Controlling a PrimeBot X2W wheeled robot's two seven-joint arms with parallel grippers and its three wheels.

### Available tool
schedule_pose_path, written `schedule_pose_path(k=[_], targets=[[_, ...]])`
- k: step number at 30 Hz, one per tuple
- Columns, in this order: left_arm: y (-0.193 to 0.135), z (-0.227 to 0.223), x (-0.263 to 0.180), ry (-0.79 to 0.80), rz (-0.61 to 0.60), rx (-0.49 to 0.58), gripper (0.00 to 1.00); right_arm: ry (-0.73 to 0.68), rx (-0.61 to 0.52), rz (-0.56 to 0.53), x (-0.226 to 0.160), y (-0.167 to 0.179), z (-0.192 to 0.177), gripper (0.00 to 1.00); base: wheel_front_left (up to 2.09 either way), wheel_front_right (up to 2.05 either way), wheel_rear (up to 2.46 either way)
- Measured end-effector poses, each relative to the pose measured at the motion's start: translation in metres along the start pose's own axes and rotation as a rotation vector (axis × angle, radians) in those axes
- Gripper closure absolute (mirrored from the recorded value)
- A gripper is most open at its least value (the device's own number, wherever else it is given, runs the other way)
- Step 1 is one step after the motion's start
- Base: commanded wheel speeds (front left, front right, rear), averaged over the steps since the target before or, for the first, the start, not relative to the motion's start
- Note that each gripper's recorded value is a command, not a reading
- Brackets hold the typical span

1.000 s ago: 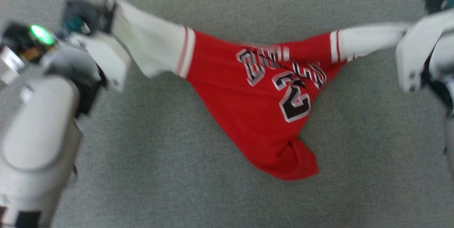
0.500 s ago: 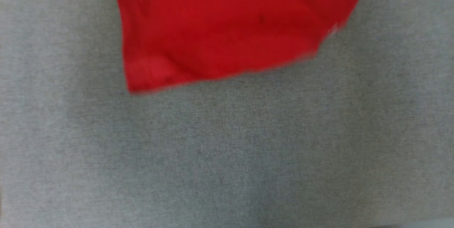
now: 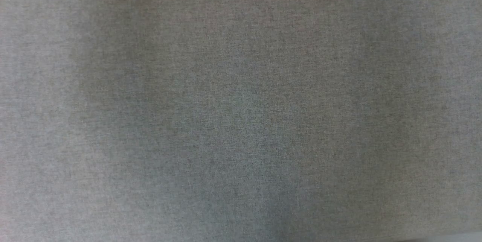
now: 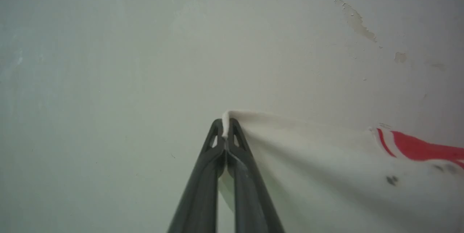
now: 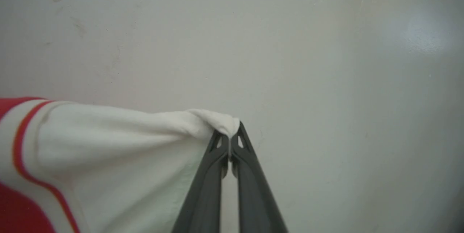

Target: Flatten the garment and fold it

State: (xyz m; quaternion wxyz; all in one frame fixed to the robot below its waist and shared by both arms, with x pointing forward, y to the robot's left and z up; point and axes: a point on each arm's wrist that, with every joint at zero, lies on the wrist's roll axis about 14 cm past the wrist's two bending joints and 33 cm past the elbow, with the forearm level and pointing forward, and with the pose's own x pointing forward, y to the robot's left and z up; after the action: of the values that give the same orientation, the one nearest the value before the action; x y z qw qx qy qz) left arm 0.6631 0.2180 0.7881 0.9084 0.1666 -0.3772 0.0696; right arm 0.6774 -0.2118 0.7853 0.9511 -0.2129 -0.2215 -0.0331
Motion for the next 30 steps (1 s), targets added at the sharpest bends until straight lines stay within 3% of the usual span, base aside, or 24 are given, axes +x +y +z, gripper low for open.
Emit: schedule_pose_path(k=[4, 8, 13, 18, 25, 30], targets=[[0.003, -0.012, -0.006, 0.051, -0.014, -0.007, 1.00, 0.051, 0.019, 0.026, -0.004, 0.009, -0.018, 1.00, 0.00, 0.00, 0.00], [-0.015, -0.066, -0.045, 0.243, -0.105, 0.000, 1.00, 0.219, 0.067, 0.121, -0.028, 0.044, -0.078, 1.00, 0.00, 0.00, 0.00], [-0.038, -0.128, -0.125, 0.515, -0.222, -0.028, 1.00, 0.469, 0.161, 0.240, -0.088, 0.086, -0.156, 1.00, 0.00, 0.00, 0.00], [-0.048, -0.152, -0.211, 0.736, -0.246, -0.145, 1.00, 0.679, 0.285, 0.306, -0.161, 0.107, -0.200, 1.00, 0.00, 0.00, 0.00], [-0.048, -0.137, -0.333, 1.036, -0.226, -0.324, 1.00, 0.915, 0.429, 0.337, -0.272, 0.108, -0.213, 1.00, 0.00, 0.00, 0.00], [-0.042, -0.098, -0.408, 1.187, -0.156, -0.431, 1.00, 0.988, 0.502, 0.270, -0.337, 0.087, -0.200, 1.00, 0.00, 0.00, 0.00]])
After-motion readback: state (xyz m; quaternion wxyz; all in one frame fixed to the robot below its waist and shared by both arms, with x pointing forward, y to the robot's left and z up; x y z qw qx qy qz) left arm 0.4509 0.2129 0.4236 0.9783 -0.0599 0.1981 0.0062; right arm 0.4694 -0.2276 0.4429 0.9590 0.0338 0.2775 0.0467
